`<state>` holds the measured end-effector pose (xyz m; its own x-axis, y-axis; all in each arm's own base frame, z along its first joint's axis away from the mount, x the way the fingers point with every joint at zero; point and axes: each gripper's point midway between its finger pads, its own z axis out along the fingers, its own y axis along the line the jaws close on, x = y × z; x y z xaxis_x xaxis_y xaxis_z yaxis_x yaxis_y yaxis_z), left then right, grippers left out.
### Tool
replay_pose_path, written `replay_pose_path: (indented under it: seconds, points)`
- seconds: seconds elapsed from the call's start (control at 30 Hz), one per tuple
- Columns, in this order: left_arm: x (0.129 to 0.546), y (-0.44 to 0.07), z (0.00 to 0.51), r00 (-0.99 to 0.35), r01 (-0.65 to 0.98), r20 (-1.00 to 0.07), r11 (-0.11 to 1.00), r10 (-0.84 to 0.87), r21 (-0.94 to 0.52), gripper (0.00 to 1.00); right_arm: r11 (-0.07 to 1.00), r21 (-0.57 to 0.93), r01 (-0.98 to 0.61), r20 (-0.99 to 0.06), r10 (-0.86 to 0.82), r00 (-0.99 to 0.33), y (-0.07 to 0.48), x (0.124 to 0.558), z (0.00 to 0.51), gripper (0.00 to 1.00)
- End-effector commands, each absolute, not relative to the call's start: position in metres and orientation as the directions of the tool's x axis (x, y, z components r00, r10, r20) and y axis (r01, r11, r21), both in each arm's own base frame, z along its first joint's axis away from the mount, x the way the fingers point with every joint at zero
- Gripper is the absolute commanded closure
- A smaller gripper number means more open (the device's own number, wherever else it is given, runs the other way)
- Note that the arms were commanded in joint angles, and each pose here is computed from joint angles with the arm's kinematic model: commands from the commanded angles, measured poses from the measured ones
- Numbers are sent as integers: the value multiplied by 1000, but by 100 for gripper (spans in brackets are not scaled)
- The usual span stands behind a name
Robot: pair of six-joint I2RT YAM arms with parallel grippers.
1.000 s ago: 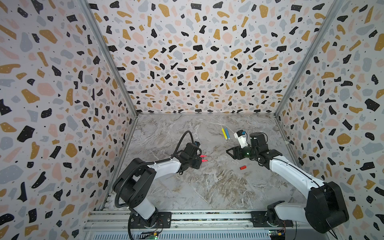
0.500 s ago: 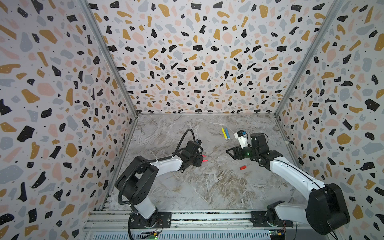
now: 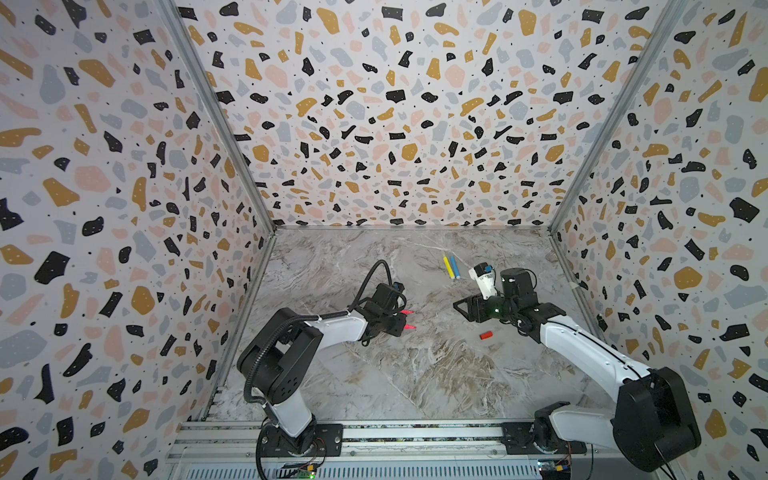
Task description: Insert the pens into the pen caps
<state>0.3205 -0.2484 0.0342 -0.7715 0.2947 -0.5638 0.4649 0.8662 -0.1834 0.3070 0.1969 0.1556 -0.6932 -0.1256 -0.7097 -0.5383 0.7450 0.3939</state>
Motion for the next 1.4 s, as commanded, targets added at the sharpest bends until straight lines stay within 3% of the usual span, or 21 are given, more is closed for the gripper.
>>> replay_pose_path:
  seconds: [0.0,0.77,1.07,1.37]
  points:
    - [318,-249,34,-774,466,-565,861,286,-203,53,734,397,-552,-735,-106,-670,197,305,170,37]
    - [282,-238,34,-803,423,-546,875,240,-237,52,732,394,-555,-749,-94,-656,194,301,180,38]
    - [280,-235,37,-781,470,-546,862,304,-193,52,724,389,-570,-762,-95,-640,194,296,187,35]
    - [279,-238,63,-723,520,-621,831,304,-199,48,714,392,-580,-777,-80,-624,194,291,193,32]
